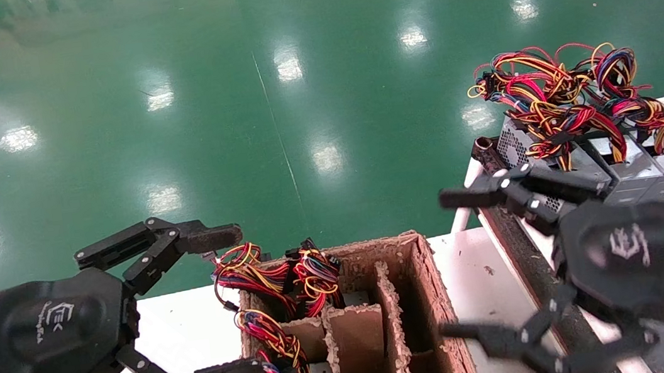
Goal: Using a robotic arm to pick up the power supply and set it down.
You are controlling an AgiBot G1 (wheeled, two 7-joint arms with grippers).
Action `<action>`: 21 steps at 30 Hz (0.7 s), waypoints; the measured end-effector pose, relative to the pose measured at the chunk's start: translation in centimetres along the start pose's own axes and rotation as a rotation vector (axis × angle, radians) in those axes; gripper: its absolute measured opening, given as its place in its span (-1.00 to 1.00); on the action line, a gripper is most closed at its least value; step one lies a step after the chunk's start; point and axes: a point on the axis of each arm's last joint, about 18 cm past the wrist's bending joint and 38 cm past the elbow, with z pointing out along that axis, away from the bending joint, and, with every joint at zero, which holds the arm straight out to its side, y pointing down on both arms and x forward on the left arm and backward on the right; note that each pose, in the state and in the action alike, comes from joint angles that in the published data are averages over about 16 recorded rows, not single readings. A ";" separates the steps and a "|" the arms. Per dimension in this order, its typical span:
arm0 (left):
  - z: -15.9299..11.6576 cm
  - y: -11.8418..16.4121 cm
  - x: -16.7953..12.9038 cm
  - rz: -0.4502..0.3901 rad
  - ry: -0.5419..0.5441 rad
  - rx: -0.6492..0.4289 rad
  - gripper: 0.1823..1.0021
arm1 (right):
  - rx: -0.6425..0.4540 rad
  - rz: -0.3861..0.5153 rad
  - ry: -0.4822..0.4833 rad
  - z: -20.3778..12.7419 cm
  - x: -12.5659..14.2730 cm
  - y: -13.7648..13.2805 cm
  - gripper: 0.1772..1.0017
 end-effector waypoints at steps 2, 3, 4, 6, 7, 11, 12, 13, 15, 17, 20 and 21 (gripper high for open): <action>0.0 0.0 0.0 0.000 0.000 0.000 1.00 | 0.008 0.004 -0.022 0.3 -0.5 0.0 1.00; 0.0 0.0 0.0 0.000 0.000 0.000 1.00 | 0.011 0.006 -0.031 0.4 -0.7 0.0 1.00; 0.0 0.0 0.0 0.000 0.000 0.000 1.00 | 0.014 0.008 -0.039 0.6 -0.9 0.0 1.00; 0.0 0.0 0.0 0.000 0.000 0.000 1.00 | 0.018 0.011 -0.051 0.7 -1.2 0.0 1.00; 0.0 0.0 0.0 0.000 0.000 0.000 1.00 | 0.020 0.012 -0.056 0.8 -1.3 0.0 1.00; 0.0 0.0 0.0 0.000 0.000 0.000 1.00 | 0.024 0.014 -0.065 0.9 -1.6 0.0 1.00; 0.0 0.0 0.0 0.000 0.000 0.000 1.00 | 0.025 0.014 -0.066 0.9 -1.6 0.0 1.00; 0.0 0.0 0.0 0.000 0.000 0.000 1.00 | 0.025 0.015 -0.066 0.9 -1.6 0.0 1.00; 0.0 0.0 0.0 0.000 0.000 0.000 1.00 | 0.024 0.014 -0.063 0.9 -1.5 0.0 1.00; 0.0 0.0 0.0 0.000 0.000 0.000 1.00 | 0.023 0.014 -0.061 0.9 -1.4 0.0 1.00; 0.0 0.0 0.0 0.000 0.000 0.000 1.00 | 0.021 0.013 -0.057 0.8 -1.4 0.0 1.00; 0.0 0.0 0.0 0.000 0.000 0.000 1.00 | 0.021 0.013 -0.055 0.8 -1.3 0.0 1.00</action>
